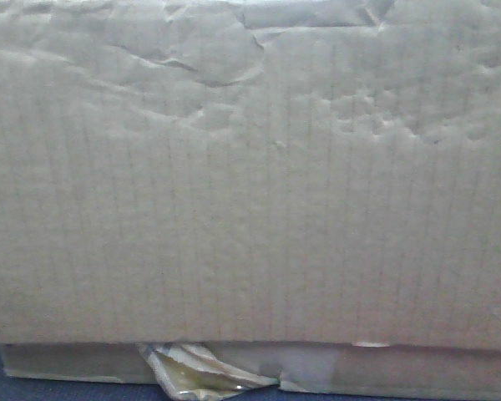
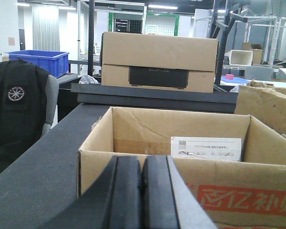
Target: Stack two boxes on right shelf middle
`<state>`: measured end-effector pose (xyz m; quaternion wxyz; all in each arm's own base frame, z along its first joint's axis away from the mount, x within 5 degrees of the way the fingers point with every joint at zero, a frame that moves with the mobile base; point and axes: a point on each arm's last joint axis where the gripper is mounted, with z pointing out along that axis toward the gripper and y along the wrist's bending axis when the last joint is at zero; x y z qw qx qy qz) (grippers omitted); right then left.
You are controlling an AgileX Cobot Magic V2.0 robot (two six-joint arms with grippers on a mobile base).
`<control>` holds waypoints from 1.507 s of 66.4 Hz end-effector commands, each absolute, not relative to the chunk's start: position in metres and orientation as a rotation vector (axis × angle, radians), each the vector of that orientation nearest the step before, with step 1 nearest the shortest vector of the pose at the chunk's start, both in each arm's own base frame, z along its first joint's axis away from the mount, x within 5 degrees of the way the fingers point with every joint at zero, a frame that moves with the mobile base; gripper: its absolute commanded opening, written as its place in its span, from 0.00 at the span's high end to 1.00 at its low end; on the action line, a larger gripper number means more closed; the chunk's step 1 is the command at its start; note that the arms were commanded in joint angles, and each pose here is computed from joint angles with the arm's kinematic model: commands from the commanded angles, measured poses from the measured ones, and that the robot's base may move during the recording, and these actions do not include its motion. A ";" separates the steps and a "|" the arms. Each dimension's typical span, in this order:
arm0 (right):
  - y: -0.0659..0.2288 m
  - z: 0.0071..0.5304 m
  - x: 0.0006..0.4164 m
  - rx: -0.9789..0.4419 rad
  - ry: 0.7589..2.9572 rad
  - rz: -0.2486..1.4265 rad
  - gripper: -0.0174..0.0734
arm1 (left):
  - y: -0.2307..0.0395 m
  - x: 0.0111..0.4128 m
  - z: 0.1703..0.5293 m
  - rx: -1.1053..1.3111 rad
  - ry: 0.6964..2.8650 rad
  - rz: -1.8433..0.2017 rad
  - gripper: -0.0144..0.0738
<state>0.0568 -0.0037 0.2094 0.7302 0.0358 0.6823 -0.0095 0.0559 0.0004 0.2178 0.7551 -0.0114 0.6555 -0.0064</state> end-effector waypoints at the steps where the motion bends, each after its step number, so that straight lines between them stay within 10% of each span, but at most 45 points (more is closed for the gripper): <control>1: -0.004 0.215 0.056 0.073 1.466 -0.031 0.99 | 0.001 0.055 0.220 -0.029 1.404 -0.013 0.96; 55: -0.004 0.215 0.056 0.073 1.466 -0.031 0.99 | 0.001 0.055 0.221 -0.031 1.405 -0.015 0.96; 100: -0.004 0.215 0.056 0.073 1.466 -0.031 0.99 | 0.005 0.106 0.382 -0.088 2.044 0.018 0.96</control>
